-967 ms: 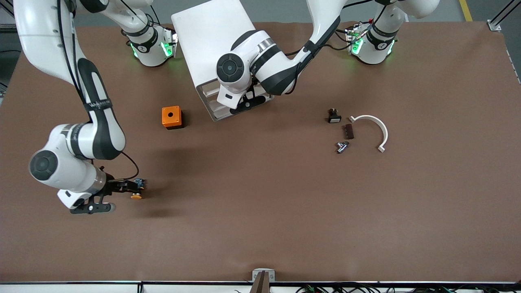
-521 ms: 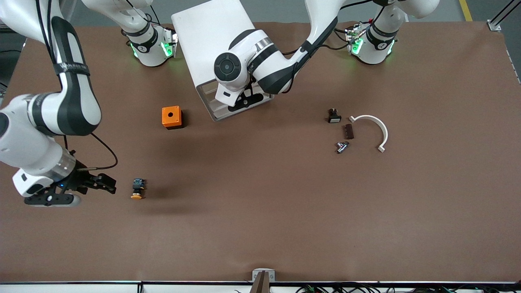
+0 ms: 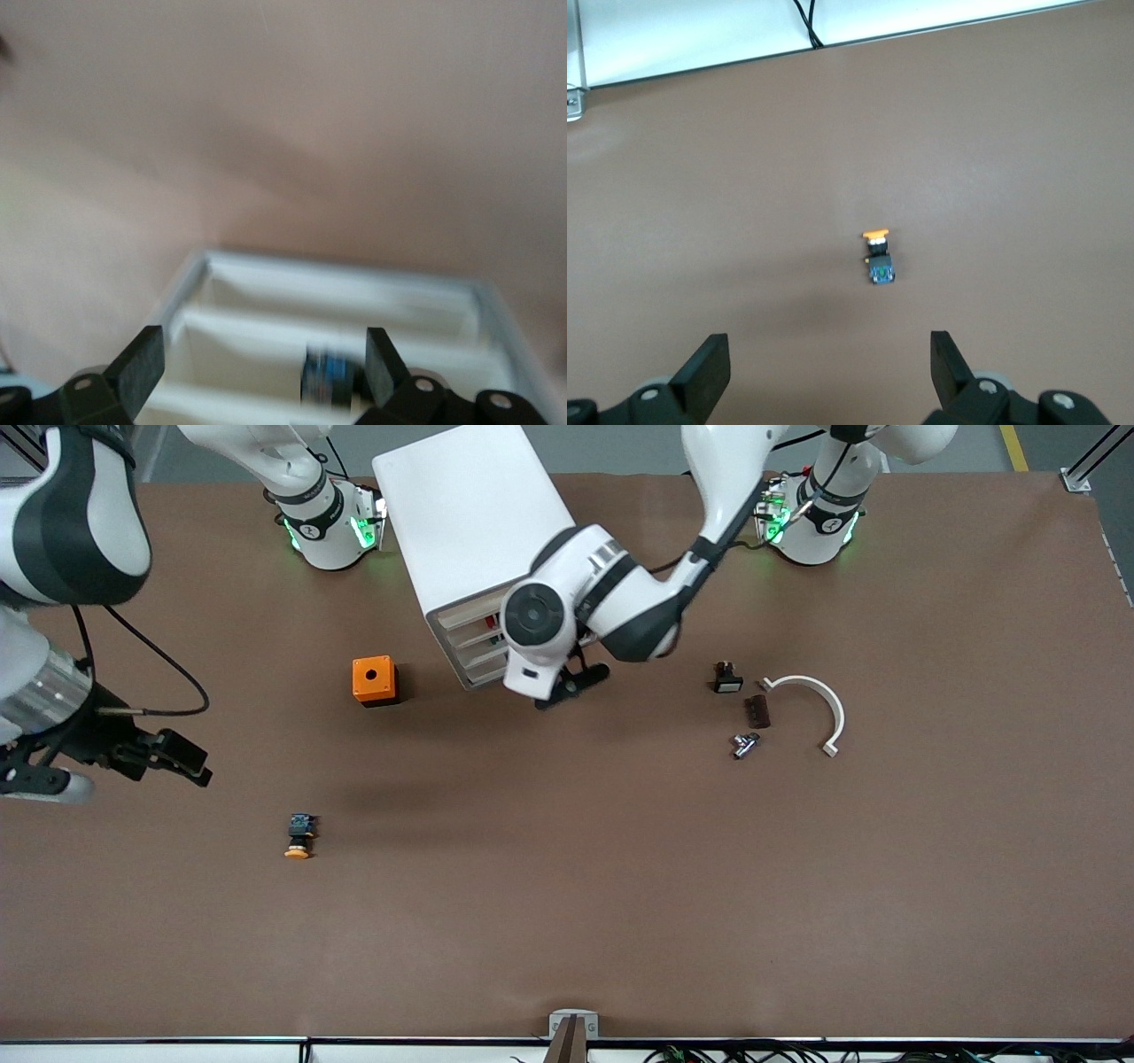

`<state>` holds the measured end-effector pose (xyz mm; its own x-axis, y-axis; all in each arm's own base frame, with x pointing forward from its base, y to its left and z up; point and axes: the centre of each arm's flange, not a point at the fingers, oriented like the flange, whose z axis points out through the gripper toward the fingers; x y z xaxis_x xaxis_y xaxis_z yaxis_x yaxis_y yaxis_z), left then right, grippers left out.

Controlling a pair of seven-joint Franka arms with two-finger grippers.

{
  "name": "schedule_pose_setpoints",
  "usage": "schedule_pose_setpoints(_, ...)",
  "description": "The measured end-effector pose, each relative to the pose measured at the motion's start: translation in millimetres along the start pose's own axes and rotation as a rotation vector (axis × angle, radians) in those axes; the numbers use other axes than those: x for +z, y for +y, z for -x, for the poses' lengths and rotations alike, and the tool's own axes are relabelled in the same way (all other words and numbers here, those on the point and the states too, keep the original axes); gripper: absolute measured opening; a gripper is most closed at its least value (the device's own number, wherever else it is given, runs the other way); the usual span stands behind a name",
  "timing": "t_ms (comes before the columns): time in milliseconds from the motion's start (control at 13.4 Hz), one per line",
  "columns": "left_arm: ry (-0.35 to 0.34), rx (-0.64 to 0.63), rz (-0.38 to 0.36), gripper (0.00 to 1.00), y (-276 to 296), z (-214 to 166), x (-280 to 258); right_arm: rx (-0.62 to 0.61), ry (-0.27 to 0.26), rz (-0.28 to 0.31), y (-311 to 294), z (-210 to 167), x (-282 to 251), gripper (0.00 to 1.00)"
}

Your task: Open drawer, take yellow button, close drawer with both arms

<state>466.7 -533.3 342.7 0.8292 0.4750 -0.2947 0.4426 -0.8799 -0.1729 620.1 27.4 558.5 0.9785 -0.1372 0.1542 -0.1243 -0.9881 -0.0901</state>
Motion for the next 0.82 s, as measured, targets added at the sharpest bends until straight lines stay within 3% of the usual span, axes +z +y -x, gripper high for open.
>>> schedule_pose_setpoints(223,0.158,-0.093,0.026,1.00,-52.2,-90.1,-74.4,0.001,-0.021,0.000,2.5,12.8,-23.1,1.00)
schedule_pose_setpoints(447,0.247,-0.092,-0.067,1.00,-134.8,-175.1,-130.1,-0.003,-0.045,0.011,4.3,23.0,-37.5,1.00)
schedule_pose_setpoints(670,0.280,0.006,-0.173,1.00,-207.1,-232.5,-164.1,-0.013,-0.046,0.040,5.5,28.4,-61.7,1.00)
schedule_pose_setpoints(819,0.279,0.038,-0.152,1.00,-263.4,-262.3,-198.8,-0.011,-0.053,0.043,6.1,30.8,-70.3,1.00)
